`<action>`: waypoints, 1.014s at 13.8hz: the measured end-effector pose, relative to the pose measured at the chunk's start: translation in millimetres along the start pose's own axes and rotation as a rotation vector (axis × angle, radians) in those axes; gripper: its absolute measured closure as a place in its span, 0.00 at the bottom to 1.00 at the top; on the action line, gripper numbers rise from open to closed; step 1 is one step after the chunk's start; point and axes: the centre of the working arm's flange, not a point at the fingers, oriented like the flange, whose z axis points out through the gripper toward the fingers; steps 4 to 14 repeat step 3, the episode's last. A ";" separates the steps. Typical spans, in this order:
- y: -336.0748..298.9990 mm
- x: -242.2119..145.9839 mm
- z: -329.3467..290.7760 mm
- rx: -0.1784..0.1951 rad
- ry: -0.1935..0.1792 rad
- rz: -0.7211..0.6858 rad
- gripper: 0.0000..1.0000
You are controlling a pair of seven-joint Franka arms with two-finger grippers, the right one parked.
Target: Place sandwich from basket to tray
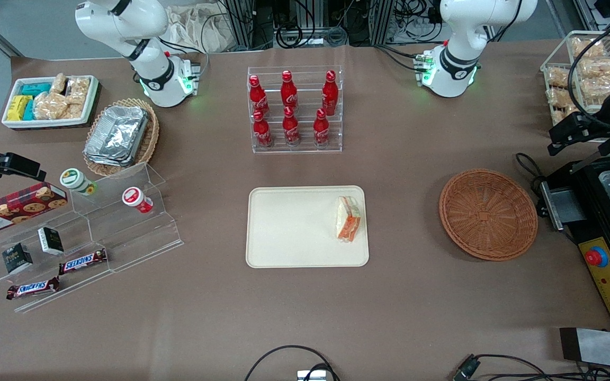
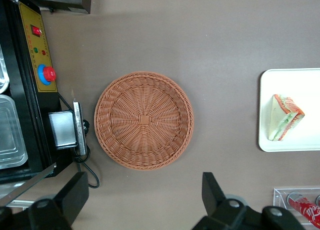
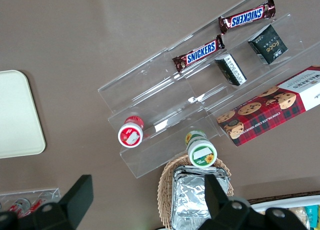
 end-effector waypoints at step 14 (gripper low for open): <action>0.1 -0.5 0.3 0.000 -0.004 0.000 0.00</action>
